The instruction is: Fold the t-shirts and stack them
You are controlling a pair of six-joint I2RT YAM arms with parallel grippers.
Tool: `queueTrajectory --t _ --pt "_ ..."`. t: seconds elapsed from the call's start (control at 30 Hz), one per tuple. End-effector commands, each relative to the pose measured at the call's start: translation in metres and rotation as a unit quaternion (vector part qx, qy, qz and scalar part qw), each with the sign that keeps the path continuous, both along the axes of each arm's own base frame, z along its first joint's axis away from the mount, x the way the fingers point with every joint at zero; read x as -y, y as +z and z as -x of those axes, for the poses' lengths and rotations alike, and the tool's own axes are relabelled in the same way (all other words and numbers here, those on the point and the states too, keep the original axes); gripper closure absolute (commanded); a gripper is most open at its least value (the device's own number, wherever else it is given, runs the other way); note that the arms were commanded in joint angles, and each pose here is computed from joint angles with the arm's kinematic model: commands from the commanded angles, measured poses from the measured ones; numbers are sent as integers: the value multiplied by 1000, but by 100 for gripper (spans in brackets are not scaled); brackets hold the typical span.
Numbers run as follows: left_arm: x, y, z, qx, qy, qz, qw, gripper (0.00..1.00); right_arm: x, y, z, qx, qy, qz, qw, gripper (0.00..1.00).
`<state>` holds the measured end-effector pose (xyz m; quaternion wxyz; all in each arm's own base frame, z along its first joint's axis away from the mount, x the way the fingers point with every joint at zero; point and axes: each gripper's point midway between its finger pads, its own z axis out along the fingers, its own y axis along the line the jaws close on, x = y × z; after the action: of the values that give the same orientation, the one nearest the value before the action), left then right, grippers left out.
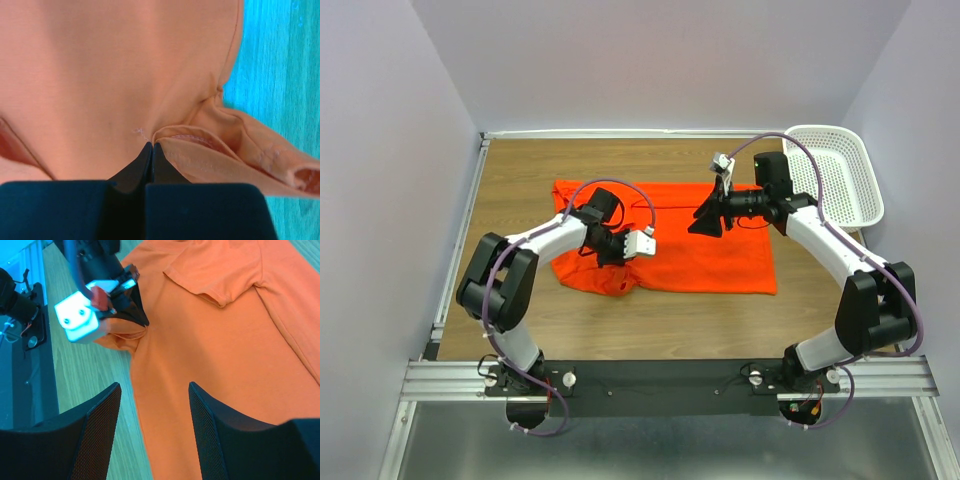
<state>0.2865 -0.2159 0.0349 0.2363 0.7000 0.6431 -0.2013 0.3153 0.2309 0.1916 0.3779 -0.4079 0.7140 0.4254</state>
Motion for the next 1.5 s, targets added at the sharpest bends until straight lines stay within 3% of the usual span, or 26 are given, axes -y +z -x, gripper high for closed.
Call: queueTrajectory --t 0.0,0.13,0.23,0.43,0.6,0.67,0.7,0.73,0.8,1.0,1.47 --pt "2 32 0 36 3 18 999 100 3 3 8 -15 3 -9 1000 36" --pt "-1 47 6 60 10 32 998 100 3 2 8 -18 4 -9 1000 36" --pt "-2 52 7 71 14 37 997 91 3 2 9 -19 5 -10 1000 36" --pt "-1 43 9 57 12 35 998 90 3 2 8 -19 4 -10 1000 36" --pt "-1 34 6 54 14 24 998 83 3 2 9 -20 5 -11 1000 36" --pt "-1 33 5 54 18 23 998 76 3 3 9 -18 5 -11 1000 36" --pt "-3 35 1 63 26 20 997 60 3 3 9 -19 5 -11 1000 36" --pt "-4 34 2 63 33 17 997 52 3 3 9 -18 6 -11 1000 36" --pt "-8 40 0 79 43 16 996 48 3 2 9 -20 6 -12 1000 36" --pt "-10 49 1 103 54 29 993 48 2 0 9 -25 7 -12 1000 36" --pt "-1 46 0 89 40 37 995 51 2 0 9 -26 7 -11 1000 36"
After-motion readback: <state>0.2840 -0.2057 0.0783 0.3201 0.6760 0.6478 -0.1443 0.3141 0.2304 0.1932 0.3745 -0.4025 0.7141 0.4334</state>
